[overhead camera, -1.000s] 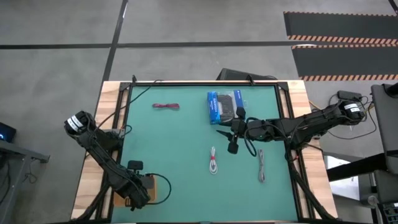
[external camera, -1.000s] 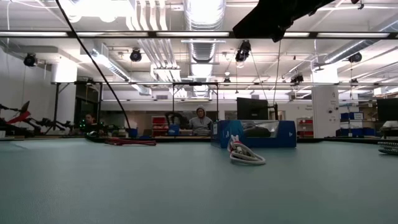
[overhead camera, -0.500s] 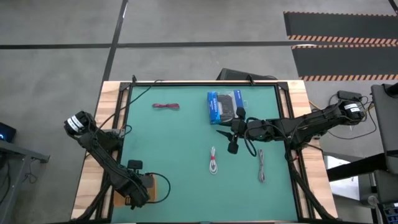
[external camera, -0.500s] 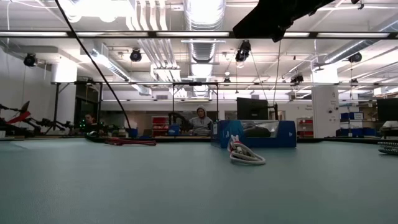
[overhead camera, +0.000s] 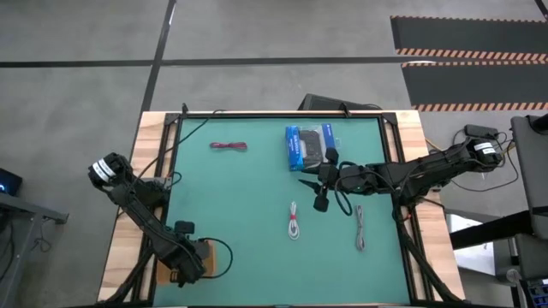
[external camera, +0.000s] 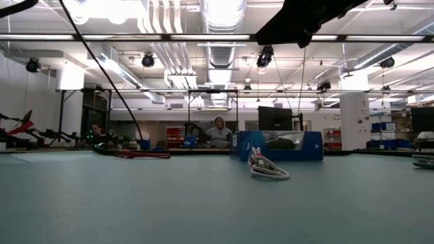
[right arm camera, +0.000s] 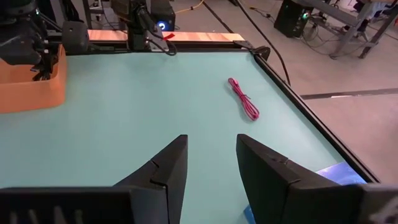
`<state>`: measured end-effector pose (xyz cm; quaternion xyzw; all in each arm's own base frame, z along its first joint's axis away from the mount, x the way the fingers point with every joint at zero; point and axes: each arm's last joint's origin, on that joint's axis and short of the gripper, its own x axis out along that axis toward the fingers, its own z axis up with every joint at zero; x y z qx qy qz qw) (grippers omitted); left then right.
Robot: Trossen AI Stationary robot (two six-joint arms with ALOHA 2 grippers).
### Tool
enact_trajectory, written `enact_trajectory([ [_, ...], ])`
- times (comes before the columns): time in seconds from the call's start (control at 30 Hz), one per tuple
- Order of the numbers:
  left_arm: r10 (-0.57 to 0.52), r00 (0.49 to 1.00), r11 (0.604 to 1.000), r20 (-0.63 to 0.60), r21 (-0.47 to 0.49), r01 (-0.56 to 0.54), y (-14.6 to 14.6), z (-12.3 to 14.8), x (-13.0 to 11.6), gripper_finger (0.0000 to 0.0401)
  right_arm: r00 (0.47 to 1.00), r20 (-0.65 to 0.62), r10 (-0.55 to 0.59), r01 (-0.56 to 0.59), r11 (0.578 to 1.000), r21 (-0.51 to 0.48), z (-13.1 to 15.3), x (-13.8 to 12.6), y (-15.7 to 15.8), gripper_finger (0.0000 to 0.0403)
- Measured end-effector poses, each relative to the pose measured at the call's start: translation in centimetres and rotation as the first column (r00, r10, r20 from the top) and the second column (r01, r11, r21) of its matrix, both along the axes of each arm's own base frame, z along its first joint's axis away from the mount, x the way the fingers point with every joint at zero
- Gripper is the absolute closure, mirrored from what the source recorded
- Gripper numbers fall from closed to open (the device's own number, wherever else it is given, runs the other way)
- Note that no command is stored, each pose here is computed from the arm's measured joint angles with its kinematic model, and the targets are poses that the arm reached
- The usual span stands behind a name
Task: Pick and place USB-C Cables
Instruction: Put the black charger cable into the orange bin
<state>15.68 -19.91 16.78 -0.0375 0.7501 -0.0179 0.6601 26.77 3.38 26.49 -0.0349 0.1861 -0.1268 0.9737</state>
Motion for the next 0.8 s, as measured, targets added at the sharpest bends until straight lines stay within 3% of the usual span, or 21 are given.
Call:
enact_trajectory([
  [0.43,-0.002,1.000,1.000,0.002,-0.001,0.002,0.00,0.01,0.02,0.0344,1.000,0.001,-0.001,0.001,1.000,0.004,0.00,0.00,0.00,0.0273],
  [0.8,0.000,1.000,1.000,0.012,-0.011,0.000,-0.21,0.37,0.19,0.0340,1.000,-0.019,-0.002,0.002,1.000,0.002,-0.18,-0.08,-0.01,0.0278],
])
